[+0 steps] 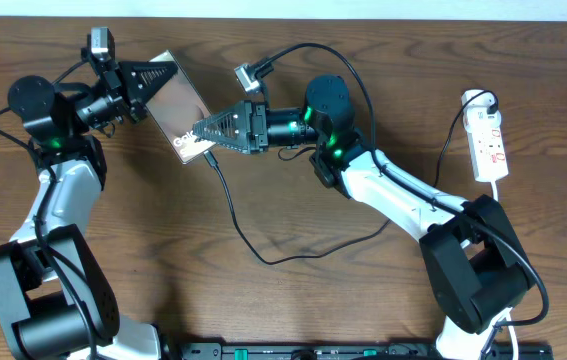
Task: Plug charger to phone and switch on socket
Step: 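Open the right gripper and pull it back from the phone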
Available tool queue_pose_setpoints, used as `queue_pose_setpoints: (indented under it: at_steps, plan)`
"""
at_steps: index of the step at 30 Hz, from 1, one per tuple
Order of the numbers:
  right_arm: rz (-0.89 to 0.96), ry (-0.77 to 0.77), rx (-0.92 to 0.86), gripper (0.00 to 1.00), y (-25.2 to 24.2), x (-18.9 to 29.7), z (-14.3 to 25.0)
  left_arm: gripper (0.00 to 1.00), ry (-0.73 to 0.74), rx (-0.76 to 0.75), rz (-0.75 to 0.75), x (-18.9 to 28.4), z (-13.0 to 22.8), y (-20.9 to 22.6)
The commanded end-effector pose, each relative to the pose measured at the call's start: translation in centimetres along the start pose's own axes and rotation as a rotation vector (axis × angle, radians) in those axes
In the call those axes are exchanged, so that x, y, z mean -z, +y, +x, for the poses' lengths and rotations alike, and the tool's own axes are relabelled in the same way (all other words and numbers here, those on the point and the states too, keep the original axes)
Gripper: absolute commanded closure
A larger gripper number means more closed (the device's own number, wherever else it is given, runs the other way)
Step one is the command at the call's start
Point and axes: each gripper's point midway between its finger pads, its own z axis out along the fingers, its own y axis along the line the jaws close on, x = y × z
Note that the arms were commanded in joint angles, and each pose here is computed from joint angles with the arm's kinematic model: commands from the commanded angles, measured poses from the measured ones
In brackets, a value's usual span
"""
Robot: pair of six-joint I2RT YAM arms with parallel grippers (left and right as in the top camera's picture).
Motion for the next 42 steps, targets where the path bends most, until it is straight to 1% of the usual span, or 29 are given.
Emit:
queue_pose_setpoints:
  at_steps: [1,8,14,17,21,28,32,34,38,42]
  plan:
    - [-0.005,-0.010,0.020,0.01,0.4,0.3,-0.5,0.93,0.014,-0.062,0.010,0.1,0.0,-1.6]
    - [0.009,-0.048,0.022,0.01,-0.1,1.8,-1.9,0.93,0.017,-0.062,0.010,0.1,0.1,-1.6]
    - [0.047,-0.128,0.048,0.01,-1.2,6.0,-5.0,0.93,0.047,-0.084,0.010,0.1,0.6,-1.6]
    - [0.076,-0.123,0.044,0.01,-2.2,7.5,-5.3,0.92,0.063,-0.102,0.010,0.1,0.9,-1.6]
    - [0.149,-0.063,0.008,0.01,-5.2,9.3,-4.1,0.93,0.075,-0.145,0.012,0.1,1.1,-1.5]
    - [0.290,0.005,-0.017,0.01,-9.7,10.4,-1.0,0.93,0.073,-0.167,0.008,0.1,1.1,-1.2]
    - [0.418,0.008,-0.029,0.01,-12.4,11.5,0.1,0.93,0.067,-0.150,-0.010,0.1,1.0,-0.1]
    - [0.543,0.009,-0.036,0.01,-14.6,12.6,0.9,0.93,0.058,-0.132,-0.027,0.1,0.9,0.9]
    - [0.725,0.015,-0.056,0.01,-17.4,14.7,2.0,0.92,0.042,-0.113,-0.059,0.2,0.8,2.4]
    - [0.822,0.013,-0.057,0.01,-18.7,16.0,2.3,0.93,0.022,-0.102,-0.097,0.3,0.9,4.0]
